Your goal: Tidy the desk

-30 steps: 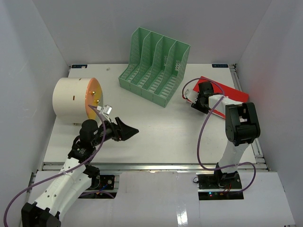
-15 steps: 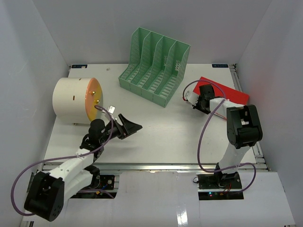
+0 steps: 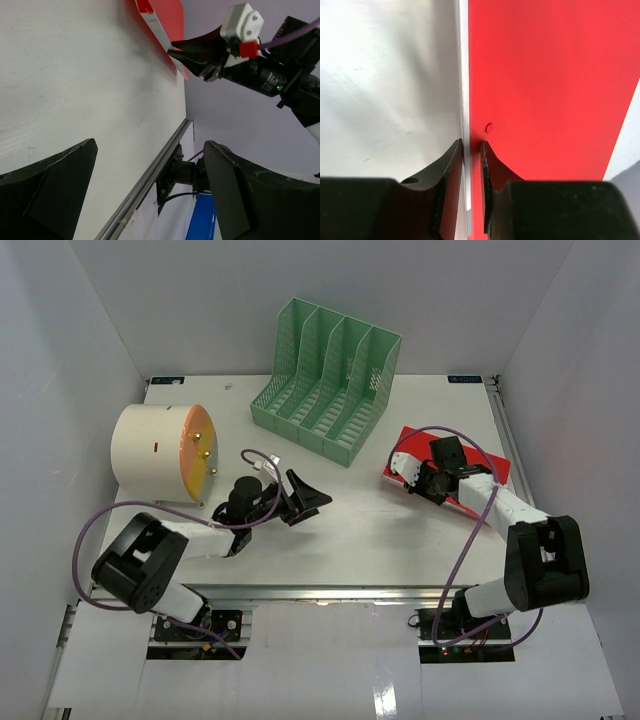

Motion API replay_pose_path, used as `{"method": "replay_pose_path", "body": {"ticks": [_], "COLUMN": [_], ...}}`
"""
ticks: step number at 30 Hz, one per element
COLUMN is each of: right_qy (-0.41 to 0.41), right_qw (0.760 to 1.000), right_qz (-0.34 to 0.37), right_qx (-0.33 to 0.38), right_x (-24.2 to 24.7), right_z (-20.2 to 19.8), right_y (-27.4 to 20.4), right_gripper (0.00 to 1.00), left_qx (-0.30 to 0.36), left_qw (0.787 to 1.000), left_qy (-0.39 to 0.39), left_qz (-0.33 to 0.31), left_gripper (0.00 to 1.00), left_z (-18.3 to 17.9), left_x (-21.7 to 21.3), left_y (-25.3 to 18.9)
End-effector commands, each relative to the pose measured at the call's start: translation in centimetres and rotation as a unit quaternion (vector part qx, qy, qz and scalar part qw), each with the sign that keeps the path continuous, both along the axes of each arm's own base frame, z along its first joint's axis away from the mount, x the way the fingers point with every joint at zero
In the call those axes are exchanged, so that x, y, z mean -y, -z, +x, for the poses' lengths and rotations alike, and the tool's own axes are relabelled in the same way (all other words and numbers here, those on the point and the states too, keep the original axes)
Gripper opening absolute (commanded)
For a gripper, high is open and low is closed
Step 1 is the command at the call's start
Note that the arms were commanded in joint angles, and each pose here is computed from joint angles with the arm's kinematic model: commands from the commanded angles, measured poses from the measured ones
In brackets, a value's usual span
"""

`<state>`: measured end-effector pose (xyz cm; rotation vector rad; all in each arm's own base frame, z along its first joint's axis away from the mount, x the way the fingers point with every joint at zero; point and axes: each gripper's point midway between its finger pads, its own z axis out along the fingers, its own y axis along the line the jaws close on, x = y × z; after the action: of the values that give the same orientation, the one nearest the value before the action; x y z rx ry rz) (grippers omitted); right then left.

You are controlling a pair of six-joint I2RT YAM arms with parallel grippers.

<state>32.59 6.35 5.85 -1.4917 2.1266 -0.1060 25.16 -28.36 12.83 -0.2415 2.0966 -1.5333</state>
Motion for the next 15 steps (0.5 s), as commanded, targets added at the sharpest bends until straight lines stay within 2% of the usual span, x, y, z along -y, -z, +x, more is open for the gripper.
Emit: {"method": "replay_pose_path", "body": {"ticks": [1, 8, 15], "right_qy": [-0.059, -0.108, -0.129], "right_qw": [0.996, 0.991, 0.986], "right_qz": [0.045, 0.077, 0.101], "right_qx": [-0.040, -0.023, -0.016], "right_x": [-2.7, -4.8, -6.4], "right_z": [-4.8, -8.1, -9.2], "right_y": [-0.1, -1.6, -2.9], "right_gripper": [0.08, 0.08, 0.08], "left_qx": [0.034, -0.001, -0.023], "left_qw": [0.999, 0.998, 0.997], "left_qy": [0.010, 0.040, 0.062], "left_qz": [-0.036, -0.040, -0.035], "left_gripper": [0.98, 0.98, 0.95], "left_z": [2.1, 3.8, 3.4], "left_x": [3.9, 8.9, 11.9], "left_y": [-2.6, -0.6, 1.1]}}
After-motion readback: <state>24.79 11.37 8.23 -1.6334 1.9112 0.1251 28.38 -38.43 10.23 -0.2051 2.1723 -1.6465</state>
